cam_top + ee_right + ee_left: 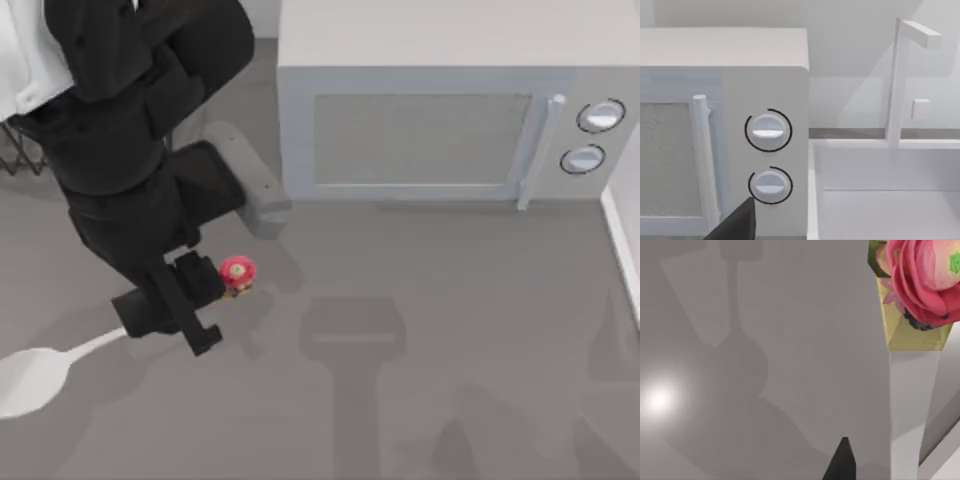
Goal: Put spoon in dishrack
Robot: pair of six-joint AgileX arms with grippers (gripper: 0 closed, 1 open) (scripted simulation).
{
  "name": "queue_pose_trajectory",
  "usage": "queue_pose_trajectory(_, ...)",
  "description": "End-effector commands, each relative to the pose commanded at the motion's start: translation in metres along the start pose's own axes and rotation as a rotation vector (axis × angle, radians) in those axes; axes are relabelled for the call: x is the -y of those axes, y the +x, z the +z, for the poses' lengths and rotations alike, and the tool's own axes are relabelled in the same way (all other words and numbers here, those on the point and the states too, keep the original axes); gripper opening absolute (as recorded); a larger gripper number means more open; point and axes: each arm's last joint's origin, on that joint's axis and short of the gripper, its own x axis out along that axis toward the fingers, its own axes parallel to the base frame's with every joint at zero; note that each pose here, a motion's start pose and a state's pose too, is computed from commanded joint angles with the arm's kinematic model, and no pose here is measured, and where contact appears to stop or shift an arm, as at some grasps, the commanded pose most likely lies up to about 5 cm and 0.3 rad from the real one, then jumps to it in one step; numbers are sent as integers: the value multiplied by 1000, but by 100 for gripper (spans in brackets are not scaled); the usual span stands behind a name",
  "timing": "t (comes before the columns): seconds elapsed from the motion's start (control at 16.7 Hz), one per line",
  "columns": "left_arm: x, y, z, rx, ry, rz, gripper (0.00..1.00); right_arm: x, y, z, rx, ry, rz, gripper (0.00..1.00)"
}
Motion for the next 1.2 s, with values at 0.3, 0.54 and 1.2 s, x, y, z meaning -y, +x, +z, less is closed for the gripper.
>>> queue_pose_trajectory(0.3,1,-12,-4,14,-4,6,0,0,0,0,0,0,0,100)
queue_pose_trajectory(0.54,-3,-13,-7,54,-27,17,0,0,0,0,0,0,0,100)
queue_pose_trajectory(1.2,-77,-69,-94,870,-589,400,0,0,0,0,0,0,0,100)
